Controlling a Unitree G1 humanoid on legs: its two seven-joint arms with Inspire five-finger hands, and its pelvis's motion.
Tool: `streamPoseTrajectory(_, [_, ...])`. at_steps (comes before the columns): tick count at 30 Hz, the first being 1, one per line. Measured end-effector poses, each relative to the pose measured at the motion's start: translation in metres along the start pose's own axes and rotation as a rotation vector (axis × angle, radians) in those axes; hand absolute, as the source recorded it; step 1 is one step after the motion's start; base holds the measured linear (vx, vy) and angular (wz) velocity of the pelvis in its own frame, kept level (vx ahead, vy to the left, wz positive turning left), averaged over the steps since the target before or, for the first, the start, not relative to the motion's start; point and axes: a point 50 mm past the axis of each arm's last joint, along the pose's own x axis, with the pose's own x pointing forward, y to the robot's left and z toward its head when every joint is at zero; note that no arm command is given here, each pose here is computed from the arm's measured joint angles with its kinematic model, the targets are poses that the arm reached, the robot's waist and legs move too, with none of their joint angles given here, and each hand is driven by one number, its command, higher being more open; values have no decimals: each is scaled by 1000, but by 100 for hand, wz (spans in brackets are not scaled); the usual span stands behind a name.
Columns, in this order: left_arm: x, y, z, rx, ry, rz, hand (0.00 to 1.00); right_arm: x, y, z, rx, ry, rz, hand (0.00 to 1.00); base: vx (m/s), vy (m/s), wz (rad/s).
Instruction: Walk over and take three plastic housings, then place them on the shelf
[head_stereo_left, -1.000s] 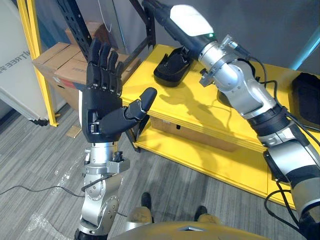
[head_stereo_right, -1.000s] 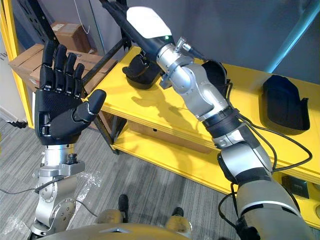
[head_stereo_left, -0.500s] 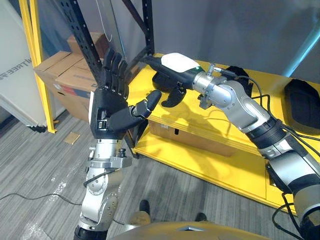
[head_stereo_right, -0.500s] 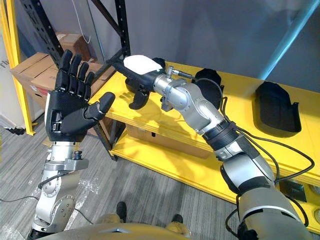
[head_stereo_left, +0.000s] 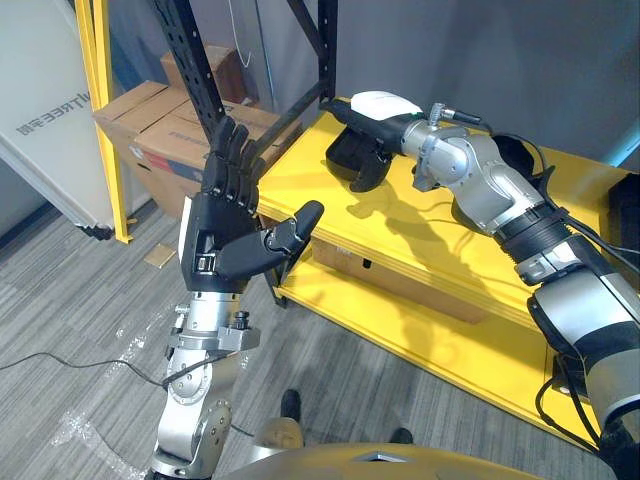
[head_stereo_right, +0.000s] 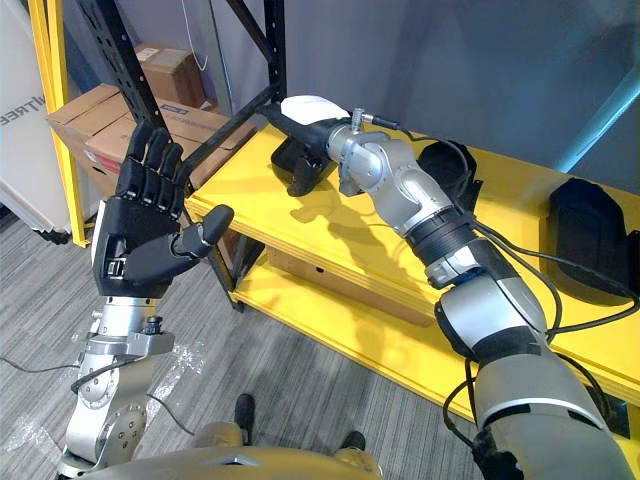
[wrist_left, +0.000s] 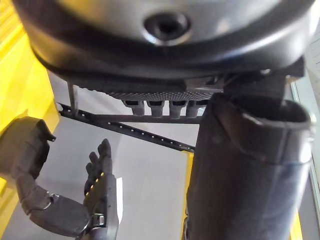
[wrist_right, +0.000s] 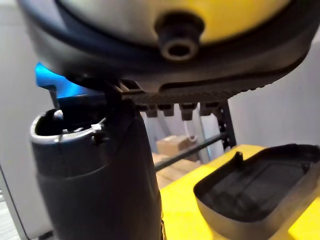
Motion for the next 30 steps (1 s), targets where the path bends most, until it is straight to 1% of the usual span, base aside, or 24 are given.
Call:
streamPoseTrajectory(4, [1, -1, 1, 17, -8, 0, 100, 3, -19, -6, -15, 45, -28, 100, -64, -6, 3])
streamPoseTrajectory(7, [1, -1, 3, 18, -30, 3, 100, 4, -36, -4, -67, 53, -61, 100, -91, 7, 2])
streamPoseTrajectory(14, [5, -1, 7, 16, -72, 22, 100, 4, -31, -17, -59, 111, -29, 100, -10, -18, 4])
streamPoseTrajectory(24, [8, -2, 10, 11, -106, 20, 100, -2, -52, -20, -118, 105, -55, 100, 31, -55, 2])
streamPoseTrajectory(30, [9, -3, 10, 10, -109, 7, 100, -2, -51, -19, -126, 93, -34, 100, 2, -43, 0])
